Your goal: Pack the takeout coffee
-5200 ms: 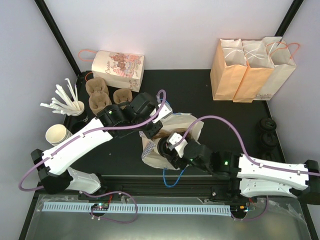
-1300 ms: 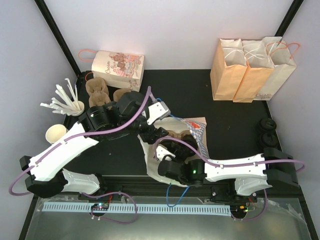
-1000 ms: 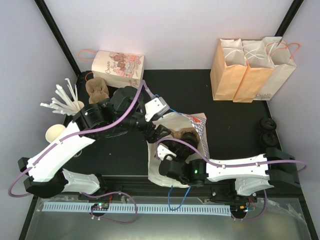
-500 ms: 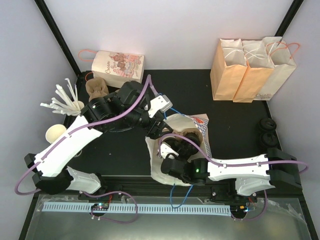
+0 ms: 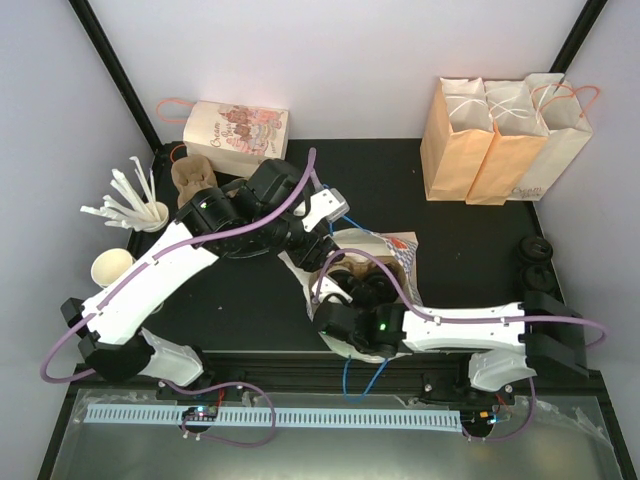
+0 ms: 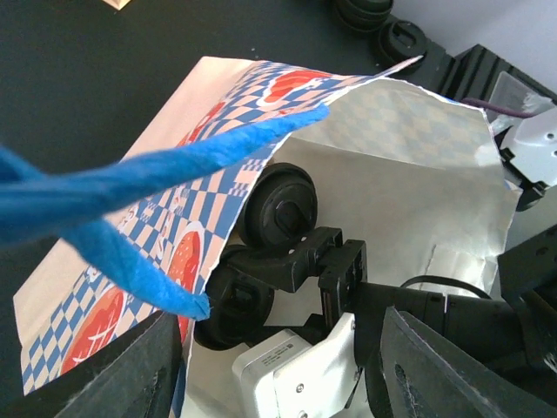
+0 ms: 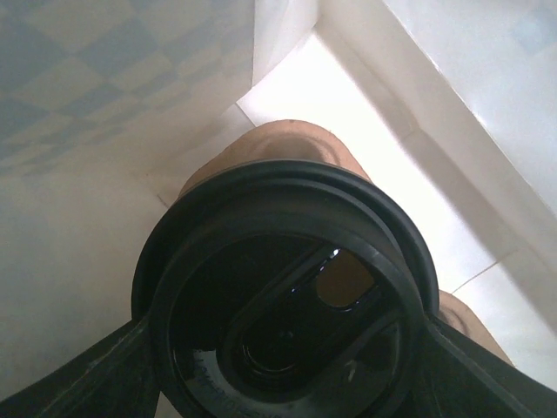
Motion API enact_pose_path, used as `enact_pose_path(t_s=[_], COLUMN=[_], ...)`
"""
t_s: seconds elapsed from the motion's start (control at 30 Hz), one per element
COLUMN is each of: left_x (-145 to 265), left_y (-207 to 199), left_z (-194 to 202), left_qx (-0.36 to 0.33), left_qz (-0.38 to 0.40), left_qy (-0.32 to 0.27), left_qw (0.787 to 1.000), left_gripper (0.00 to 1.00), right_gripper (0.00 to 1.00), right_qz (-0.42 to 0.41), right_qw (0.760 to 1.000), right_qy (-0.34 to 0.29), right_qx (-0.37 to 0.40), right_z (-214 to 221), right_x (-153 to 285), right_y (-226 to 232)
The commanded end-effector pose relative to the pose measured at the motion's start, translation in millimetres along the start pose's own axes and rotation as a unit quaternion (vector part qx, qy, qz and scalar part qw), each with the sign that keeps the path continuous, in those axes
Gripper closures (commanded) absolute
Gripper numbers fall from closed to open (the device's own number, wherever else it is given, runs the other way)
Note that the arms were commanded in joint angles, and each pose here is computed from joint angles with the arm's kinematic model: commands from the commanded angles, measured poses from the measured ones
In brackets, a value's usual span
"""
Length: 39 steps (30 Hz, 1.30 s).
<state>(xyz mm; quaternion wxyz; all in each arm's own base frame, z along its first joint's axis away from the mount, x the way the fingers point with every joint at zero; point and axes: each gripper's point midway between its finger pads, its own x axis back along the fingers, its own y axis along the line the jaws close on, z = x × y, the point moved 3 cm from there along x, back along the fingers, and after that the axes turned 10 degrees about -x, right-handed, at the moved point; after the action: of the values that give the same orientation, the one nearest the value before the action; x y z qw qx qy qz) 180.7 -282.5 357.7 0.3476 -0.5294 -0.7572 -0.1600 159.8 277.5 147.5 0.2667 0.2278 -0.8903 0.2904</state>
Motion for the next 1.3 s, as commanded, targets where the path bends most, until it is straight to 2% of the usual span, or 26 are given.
enact_pose_path(t_s=[0.0,0.1,0.23,0.53,0.67,0.8,1.0,1.13,1.27], left_x=[8,11,15,4,1,-4,3,11,27], left_y=[-9,-10,-9,15,15,14,-11,-29,-50], left_z=[-9,-10,-7,37,52,59,38,15,-10], left_qx=[-0.013,-0.013,-0.011,0.000,0.007,0.005,-0.006,-0.010,-0.011], left_qz=[0.015,0.015,0.011,-0.068,-0.062,-0.056,0.023,0.084,0.154], left_qy=[-0.013,-0.015,-0.003,0.099,0.138,0.161,0.095,0.018,-0.070], left_qw=[1.000,1.000,1.000,0.993,0.988,0.985,0.995,0.996,0.985], left_gripper=[0.34,0.33,0.24,0.20,0.14,0.14,0.15,0.16,0.17], right_gripper=[0.55,0.55,0.55,0.55,0.55,0.55,0.55,0.55,0.55], right_qz=[0.032,0.036,0.036,0.011,0.004,-0.005,-0.017,-0.018,-0.021], right_qw=[0.998,0.997,0.997,0.997,0.997,0.998,0.997,0.998,0.997], right_qy=[0.056,0.058,0.059,0.071,0.075,0.069,0.068,0.067,0.068], right_qx=[0.024,0.030,0.027,-0.002,-0.004,-0.009,-0.013,-0.010,-0.012], right_z=[16,15,15,11,10,7,8,10,11], right_x=[-12,-14,-15,-21,-24,-24,-25,-25,-26], right_y=[-3,-2,-3,-12,-12,-11,-9,-9,-8])
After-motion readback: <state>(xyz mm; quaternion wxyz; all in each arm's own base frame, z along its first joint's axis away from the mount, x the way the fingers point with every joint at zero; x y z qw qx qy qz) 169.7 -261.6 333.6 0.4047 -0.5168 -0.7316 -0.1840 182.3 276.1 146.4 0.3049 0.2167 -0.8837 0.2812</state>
